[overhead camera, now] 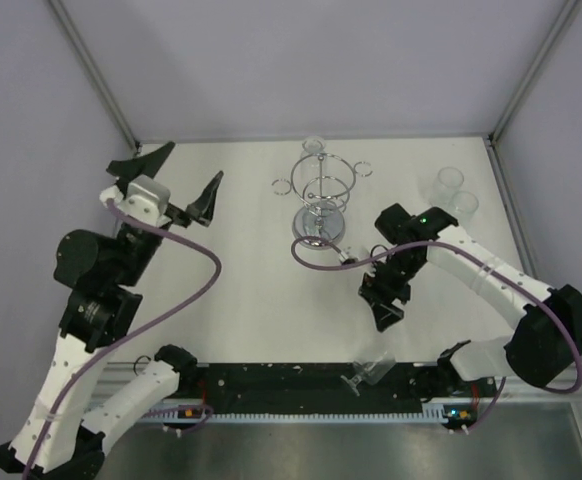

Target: Take the wine glass off the wine glass rack

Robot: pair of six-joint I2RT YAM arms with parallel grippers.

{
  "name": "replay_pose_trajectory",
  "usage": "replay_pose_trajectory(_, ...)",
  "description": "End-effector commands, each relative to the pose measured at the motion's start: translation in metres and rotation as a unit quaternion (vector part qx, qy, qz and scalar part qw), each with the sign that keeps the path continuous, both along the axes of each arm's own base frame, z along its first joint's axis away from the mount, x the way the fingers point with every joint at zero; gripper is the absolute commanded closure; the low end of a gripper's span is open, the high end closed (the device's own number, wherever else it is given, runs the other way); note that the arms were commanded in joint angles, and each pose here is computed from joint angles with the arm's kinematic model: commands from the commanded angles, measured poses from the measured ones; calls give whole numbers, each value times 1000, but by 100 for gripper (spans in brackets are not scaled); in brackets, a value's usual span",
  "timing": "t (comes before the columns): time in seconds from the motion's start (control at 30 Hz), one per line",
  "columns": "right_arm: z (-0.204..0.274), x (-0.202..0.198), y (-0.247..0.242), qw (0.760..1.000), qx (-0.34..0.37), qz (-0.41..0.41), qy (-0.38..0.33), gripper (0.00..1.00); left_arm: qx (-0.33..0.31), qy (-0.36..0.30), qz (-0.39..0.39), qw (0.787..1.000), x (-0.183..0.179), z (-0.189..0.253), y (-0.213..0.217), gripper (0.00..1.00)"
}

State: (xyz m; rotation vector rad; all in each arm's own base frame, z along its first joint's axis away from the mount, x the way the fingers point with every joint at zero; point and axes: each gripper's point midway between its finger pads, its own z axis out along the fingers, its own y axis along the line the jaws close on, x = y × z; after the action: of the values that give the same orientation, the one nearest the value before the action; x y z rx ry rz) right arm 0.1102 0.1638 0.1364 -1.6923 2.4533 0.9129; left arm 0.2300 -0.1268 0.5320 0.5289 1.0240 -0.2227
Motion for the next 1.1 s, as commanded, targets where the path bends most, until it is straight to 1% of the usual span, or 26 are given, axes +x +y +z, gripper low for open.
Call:
replay_pose_trajectory(0.0,-4,18,10,1000,19,-20,-6,28,54,124,37,990,33,-129,-1,8)
replay_pose_trajectory(0.07,-9,21,11,999,19,-29,7,28,61,172,32,983,29,-171,-1,7)
replay_pose_trajectory(0.1,-12,23,11,999,17,-31,10,29,67,191,26,979,26,-184,-2,7)
replay_pose_trajectory(0.17,-14,26,11,999,25,-37,16,30,80,215,11,973,17,-199,-4,8)
replay_pose_trajectory(0.23,-18,29,10,998,29,-44,25,31,88,218,12,972,12,-203,-1,8)
replay_pose_trajectory(0.37,-20,23,10,997,27,-39,65,32,103,201,35,974,10,-193,13,8)
replay_pose_trajectory(0.5,-32,10,5,992,24,12,122,32,119,179,61,975,11,-182,25,8)
replay_pose_trajectory(0.57,-38,3,-2,988,9,30,149,34,127,171,70,975,12,-179,30,8)
replay_pose_trajectory(0.67,-30,-9,-8,980,0,48,191,34,130,170,89,973,16,-180,39,8)
replay_pose_trajectory(0.83,-27,-25,-10,974,-4,95,208,35,129,166,107,972,19,-177,50,8)
replay_pose_trajectory(0.9,-31,-31,-8,969,-16,109,222,36,128,168,117,970,21,-176,56,8)
replay_pose_trajectory(1.07,-40,-39,-16,955,-72,94,272,39,132,166,133,968,24,-172,65,8)
